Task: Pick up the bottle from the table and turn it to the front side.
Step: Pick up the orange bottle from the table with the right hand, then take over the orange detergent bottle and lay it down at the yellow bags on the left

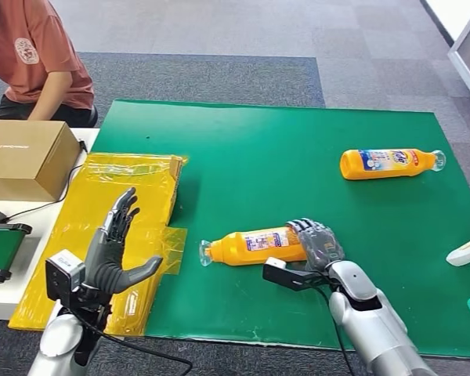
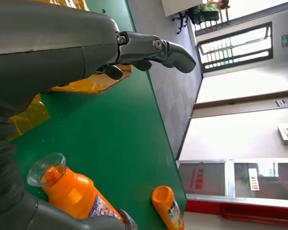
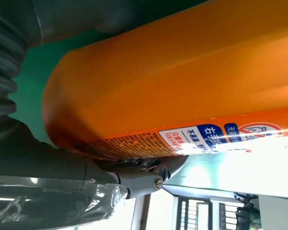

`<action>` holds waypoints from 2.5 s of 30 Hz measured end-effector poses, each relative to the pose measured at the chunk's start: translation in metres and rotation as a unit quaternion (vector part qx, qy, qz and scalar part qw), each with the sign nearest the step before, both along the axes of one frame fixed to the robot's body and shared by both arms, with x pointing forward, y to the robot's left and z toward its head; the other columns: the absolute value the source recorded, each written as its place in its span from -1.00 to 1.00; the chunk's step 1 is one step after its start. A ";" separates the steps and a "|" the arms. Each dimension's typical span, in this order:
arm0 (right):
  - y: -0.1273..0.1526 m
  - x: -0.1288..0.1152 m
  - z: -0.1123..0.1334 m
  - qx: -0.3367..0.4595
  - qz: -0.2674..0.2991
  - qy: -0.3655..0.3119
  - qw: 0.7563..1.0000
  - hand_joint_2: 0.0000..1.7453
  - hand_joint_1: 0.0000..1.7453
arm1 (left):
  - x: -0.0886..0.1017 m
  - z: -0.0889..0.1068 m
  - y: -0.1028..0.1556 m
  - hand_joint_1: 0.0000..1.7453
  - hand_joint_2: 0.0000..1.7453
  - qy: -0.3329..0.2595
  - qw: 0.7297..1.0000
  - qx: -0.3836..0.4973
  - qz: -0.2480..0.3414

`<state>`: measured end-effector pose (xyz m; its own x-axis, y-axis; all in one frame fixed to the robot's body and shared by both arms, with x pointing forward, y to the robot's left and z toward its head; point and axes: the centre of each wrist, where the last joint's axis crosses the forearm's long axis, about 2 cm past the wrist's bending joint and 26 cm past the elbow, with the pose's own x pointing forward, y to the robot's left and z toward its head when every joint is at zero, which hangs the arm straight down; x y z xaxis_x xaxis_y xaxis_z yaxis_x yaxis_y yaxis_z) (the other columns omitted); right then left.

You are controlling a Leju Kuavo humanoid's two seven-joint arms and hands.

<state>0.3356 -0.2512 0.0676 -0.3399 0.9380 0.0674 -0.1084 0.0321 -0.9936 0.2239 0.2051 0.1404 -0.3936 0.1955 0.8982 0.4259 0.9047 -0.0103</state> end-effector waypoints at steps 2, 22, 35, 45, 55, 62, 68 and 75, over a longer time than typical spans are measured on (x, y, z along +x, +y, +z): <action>-0.001 0.002 0.001 -0.001 0.000 0.000 1.000 1.00 1.00 | 0.000 0.000 0.000 -1.00 1.00 0.001 1.000 -0.001 0.000; -0.034 -0.015 0.001 0.579 -0.062 0.184 0.792 1.00 1.00 | -0.002 -0.006 0.000 -1.00 1.00 0.006 0.999 -0.025 0.024; 0.021 -0.035 0.023 0.520 -0.022 0.050 0.852 1.00 1.00 | -0.001 -0.003 -0.010 -1.00 1.00 0.035 0.999 -0.038 0.004; 0.090 -0.049 0.021 0.481 0.054 0.033 0.874 1.00 1.00 | -0.005 0.014 -0.069 -1.00 1.00 0.054 0.975 -0.105 -0.188; 0.108 -0.048 0.027 0.462 0.089 0.033 0.882 1.00 1.00 | 0.004 0.027 -0.089 -1.00 1.00 0.033 0.968 -0.076 -0.236; 0.121 -0.054 0.034 0.448 0.120 0.034 0.885 1.00 1.00 | 0.008 0.024 -0.088 -1.00 1.00 0.026 0.980 -0.014 -0.199; 0.122 -0.057 0.037 0.426 0.126 0.015 0.896 1.00 1.00 | 0.013 0.025 -0.089 -1.00 1.00 0.005 0.985 0.067 -0.160; 0.122 -0.055 0.040 0.399 0.131 -0.010 0.907 1.00 1.00 | 0.018 0.028 -0.091 -0.63 1.00 -0.015 0.979 0.115 -0.167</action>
